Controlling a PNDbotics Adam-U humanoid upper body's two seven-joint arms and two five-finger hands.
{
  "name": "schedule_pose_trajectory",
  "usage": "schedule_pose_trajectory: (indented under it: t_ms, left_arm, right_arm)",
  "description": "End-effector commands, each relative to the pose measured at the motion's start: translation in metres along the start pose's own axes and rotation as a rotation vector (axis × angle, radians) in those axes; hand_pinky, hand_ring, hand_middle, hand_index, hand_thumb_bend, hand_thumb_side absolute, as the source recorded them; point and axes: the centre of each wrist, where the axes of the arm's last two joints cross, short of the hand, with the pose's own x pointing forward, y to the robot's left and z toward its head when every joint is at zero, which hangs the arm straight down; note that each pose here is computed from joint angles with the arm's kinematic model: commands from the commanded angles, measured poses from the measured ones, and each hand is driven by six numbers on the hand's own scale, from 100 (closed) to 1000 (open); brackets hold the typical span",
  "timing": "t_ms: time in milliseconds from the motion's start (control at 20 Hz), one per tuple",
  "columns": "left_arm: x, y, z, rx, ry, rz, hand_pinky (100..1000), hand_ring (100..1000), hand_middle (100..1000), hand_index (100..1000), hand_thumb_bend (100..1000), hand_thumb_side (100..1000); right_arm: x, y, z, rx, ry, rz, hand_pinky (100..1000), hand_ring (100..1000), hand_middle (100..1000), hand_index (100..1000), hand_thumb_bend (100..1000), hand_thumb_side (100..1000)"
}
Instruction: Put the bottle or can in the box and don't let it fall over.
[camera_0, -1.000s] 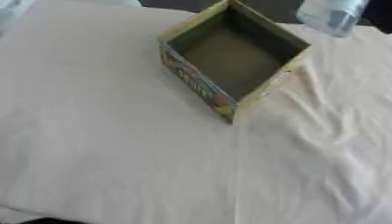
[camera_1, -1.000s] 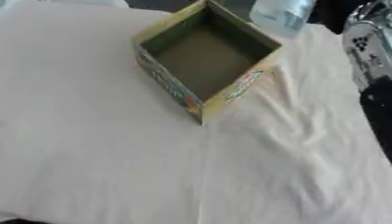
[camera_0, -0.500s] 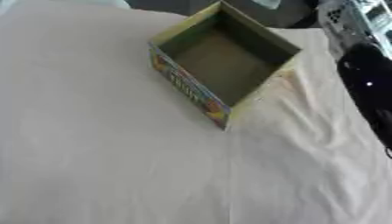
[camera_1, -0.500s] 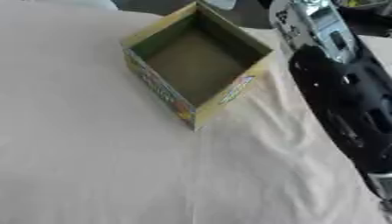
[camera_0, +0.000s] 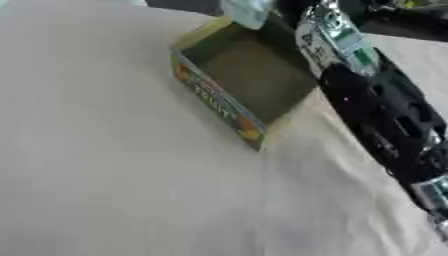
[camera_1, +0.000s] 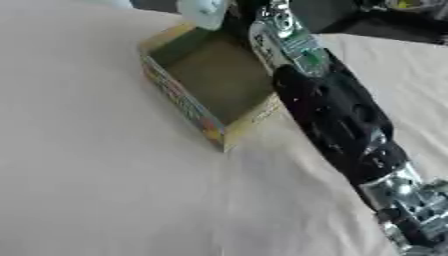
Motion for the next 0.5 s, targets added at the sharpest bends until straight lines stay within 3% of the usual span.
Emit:
schedule_pose_trajectory:
  t_ms: [50,100,150,250,350,500]
  left_arm:
    - [0.009,0.001,-0.005,-0.015,-0.033,-0.013,1000,1000,983,711,100,732]
    - [0.009,0.001,-0.005,-0.015,-0.033,-0.013,1000,1000,983,711,100,732]
    - [0.009,0.001,-0.005,-0.015,-0.030,-0.014,1000,1000,984,708,100,731]
    - [0.009,0.001,-0.005,-0.012,-0.028,-0.015,1000,1000,984,707,100,733]
    - [0.008,0.001,-0.005,-0.011,-0.025,-0.015,1000,1000,985,707,100,734]
    - [0.008,0.002,-0.003,-0.006,-0.016,-0.021,1000,1000,986,708,100,737]
  right_arm:
    - [-0.002,0.003,-0.001,0.022,-0.040,0.052,1000,865,328,643,100,470]
    - [-0.006,0.003,0.001,0.032,-0.040,0.064,1000,865,328,643,100,470]
    - [-0.011,0.005,0.004,0.056,-0.033,0.087,1000,936,394,726,100,470]
    - [-0.021,0.008,0.011,0.106,-0.023,0.144,1000,1000,491,794,100,470]
    - [-0.029,0.009,0.015,0.145,-0.006,0.191,1000,1000,579,866,100,470]
    - [-0.035,0.011,0.019,0.209,0.014,0.245,1000,1000,627,935,100,470]
